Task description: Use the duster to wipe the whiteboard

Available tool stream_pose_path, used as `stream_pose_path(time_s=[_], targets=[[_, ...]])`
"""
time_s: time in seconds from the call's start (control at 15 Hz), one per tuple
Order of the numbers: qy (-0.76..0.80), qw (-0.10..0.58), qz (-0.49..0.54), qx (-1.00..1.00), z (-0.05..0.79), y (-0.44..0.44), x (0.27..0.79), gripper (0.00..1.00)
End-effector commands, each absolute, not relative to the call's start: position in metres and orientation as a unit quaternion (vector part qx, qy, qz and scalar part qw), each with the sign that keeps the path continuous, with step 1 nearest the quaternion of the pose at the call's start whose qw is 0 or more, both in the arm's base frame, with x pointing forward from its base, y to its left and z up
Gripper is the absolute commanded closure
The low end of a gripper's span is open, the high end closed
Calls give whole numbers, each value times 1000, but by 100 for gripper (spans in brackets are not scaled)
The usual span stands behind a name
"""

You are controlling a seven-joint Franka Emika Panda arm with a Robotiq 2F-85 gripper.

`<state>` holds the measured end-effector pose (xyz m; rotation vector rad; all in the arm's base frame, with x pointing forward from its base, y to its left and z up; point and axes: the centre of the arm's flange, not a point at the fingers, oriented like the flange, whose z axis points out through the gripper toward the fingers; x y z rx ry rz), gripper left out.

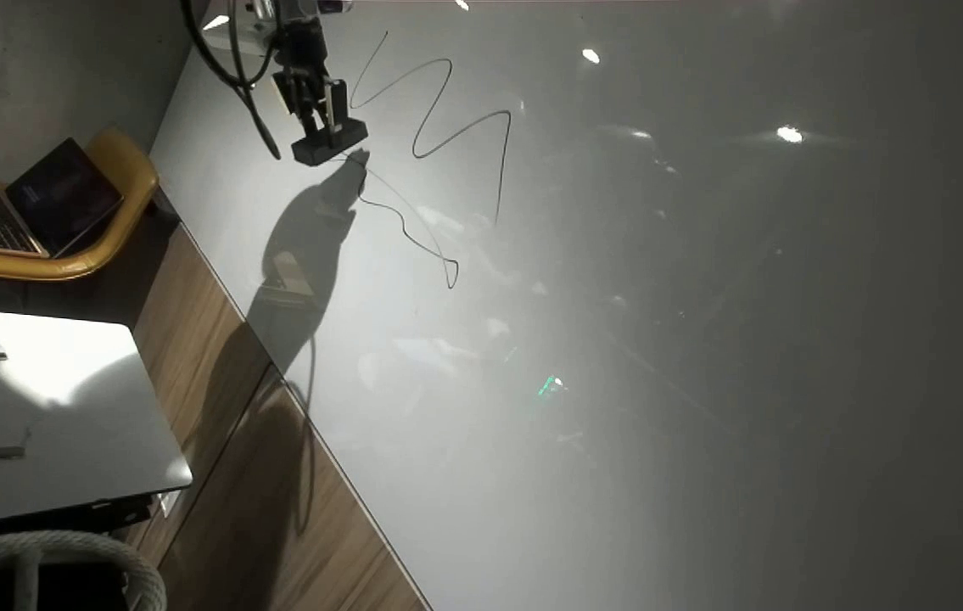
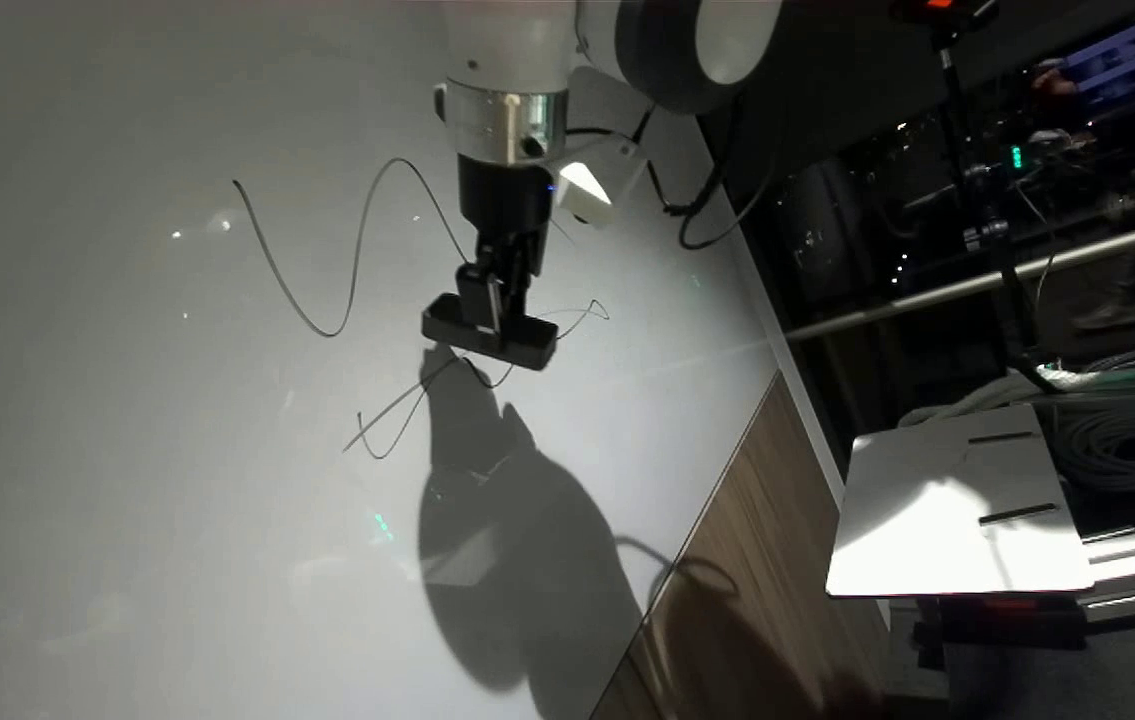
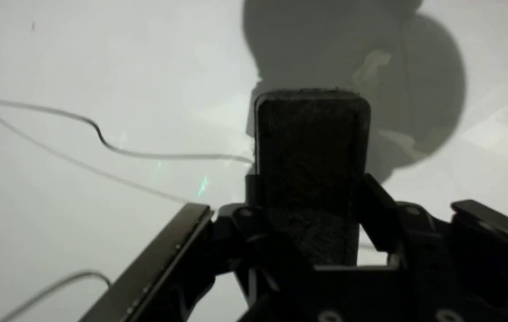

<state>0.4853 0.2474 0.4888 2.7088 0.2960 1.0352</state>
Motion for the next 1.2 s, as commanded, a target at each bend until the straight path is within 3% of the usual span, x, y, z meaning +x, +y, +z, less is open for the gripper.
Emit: stream_pose_path(time_s=[0.0,0.6,1.13], targets=[[108,129,420,892,530,296,526,71],[133,163,513,832,600,377,560,71],[83,181,494,846,620,318,577,71]])
